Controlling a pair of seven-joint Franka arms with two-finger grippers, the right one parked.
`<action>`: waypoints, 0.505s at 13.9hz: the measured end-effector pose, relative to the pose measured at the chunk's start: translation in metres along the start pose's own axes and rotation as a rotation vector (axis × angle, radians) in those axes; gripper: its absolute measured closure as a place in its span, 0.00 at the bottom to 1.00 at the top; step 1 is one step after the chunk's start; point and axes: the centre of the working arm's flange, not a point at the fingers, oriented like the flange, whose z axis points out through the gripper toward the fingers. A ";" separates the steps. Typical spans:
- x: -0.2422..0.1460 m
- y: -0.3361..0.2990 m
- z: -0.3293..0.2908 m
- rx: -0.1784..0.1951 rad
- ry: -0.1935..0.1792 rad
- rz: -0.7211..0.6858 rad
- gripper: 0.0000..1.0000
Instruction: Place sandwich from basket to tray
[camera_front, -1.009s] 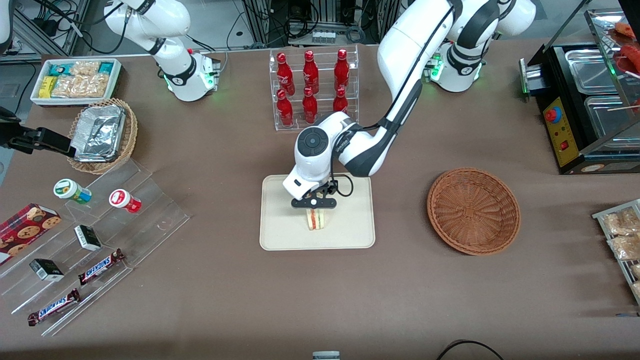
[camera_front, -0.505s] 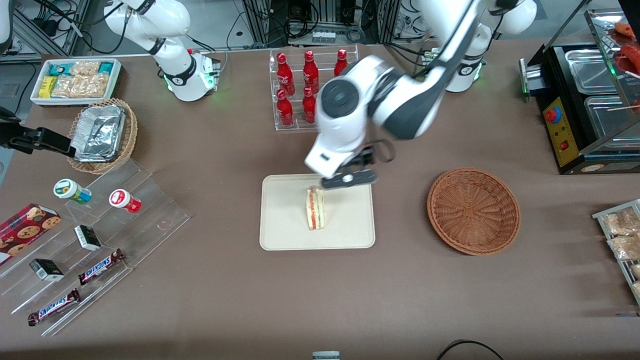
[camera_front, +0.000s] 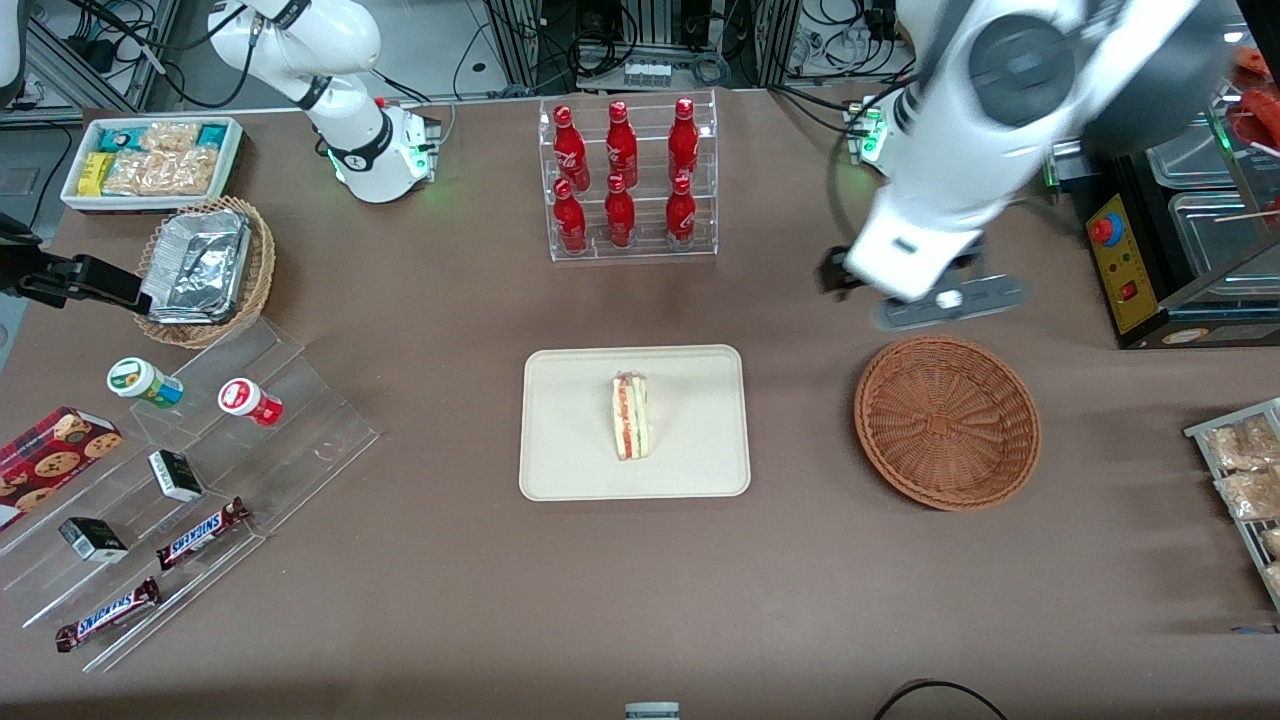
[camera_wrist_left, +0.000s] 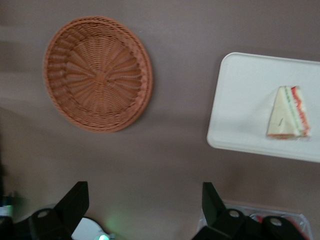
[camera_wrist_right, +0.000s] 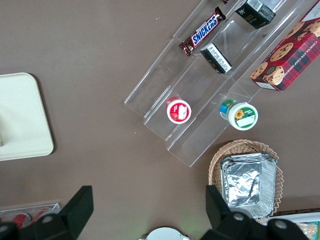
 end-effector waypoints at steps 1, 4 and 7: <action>0.001 -0.025 -0.006 -0.003 -0.005 0.029 0.00; 0.011 -0.094 -0.010 -0.017 -0.013 0.105 0.00; 0.018 -0.156 -0.011 -0.032 -0.014 0.166 0.00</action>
